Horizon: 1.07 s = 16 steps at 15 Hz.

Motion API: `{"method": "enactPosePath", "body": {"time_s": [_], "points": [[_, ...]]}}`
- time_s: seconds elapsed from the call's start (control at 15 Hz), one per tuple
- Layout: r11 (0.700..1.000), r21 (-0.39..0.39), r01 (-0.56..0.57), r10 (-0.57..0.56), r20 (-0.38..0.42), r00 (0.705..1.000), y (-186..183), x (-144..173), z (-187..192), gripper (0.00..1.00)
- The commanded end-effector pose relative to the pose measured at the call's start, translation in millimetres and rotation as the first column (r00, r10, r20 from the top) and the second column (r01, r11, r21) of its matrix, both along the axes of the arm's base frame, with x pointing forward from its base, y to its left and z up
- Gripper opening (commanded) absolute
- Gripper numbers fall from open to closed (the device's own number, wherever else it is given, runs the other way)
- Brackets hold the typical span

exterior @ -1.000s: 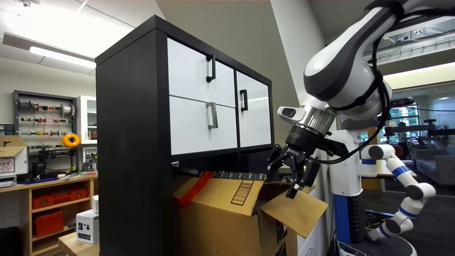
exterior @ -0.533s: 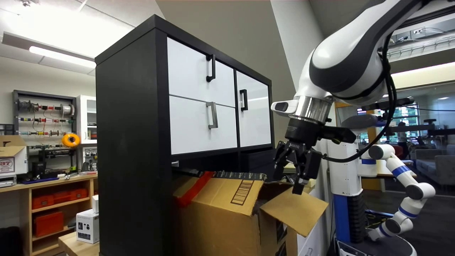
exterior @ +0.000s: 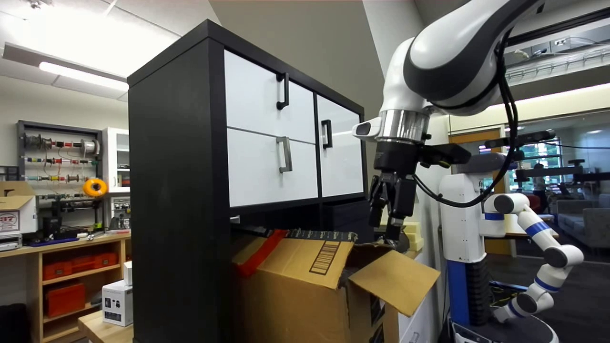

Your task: Pull out the brown box from underneath the cabinet

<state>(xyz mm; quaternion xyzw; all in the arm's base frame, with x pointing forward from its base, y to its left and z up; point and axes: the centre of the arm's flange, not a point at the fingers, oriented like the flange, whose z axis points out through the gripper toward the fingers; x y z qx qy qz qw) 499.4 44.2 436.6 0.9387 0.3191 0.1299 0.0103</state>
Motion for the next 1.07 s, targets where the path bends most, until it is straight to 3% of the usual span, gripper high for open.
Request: {"method": "enactPosePath", "body": {"time_s": [0.0,0.53,0.6,1.0], "points": [[0.993,-0.009,0.115,-0.116,-0.057,0.992,-2,18,15,1.0],[0.96,-0.058,0.273,-0.277,-0.095,0.956,-12,28,13,1.0],[0.969,-0.063,0.241,-0.245,-0.072,0.967,-15,17,5,1.0],[0.965,-0.051,0.256,-0.26,-0.086,0.962,-15,23,2,1.0]]}}
